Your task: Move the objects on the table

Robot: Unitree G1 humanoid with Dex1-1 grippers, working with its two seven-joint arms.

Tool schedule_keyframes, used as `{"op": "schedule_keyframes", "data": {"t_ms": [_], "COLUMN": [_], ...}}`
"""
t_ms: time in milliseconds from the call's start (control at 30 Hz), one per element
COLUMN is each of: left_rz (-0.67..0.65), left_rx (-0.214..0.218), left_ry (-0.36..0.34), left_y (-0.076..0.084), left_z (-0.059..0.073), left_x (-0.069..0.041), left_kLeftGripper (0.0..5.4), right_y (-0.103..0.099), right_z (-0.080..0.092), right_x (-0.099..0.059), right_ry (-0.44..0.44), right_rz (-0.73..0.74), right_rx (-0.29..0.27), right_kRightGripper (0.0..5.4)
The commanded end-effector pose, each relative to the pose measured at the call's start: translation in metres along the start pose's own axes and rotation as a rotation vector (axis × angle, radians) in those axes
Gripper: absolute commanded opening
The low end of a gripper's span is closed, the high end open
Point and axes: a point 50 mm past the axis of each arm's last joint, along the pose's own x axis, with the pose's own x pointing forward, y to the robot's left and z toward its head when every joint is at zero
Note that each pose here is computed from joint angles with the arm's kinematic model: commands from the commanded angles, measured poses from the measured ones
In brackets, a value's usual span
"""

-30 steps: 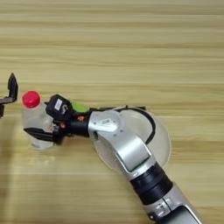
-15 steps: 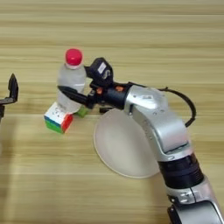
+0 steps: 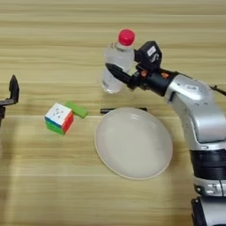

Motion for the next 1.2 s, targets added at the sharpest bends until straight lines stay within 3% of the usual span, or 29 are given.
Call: {"op": "schedule_keyframes", "data": {"t_ms": [33, 267, 533, 1200], "left_rz": [-0.004, -0.003, -0.002, -0.002], "left_rx": [0.006, 0.009, 0.009, 0.011], "left_ry": [-0.013, -0.014, -0.014, -0.014], "left_y": [-0.001, 0.001, 0.001, 0.003], "left_z": [0.001, 0.001, 0.001, 0.001], "left_x": [0.003, 0.003, 0.003, 0.003], "left_kLeftGripper": [5.40, 5.40, 5.40, 5.40], "right_y": [-0.023, -0.049, -0.063, -0.060], "right_z": [0.005, -0.023, -0.045, -0.064], "right_x": [-0.006, -0.013, -0.015, -0.015], "right_ry": [-0.018, 0.073, 0.131, 0.168], "right_rz": [-0.086, -0.213, -0.277, -0.294], "right_rx": [-0.068, -0.073, -0.048, -0.021], "right_kRightGripper": [3.25, 3.25, 3.24, 3.24]}}
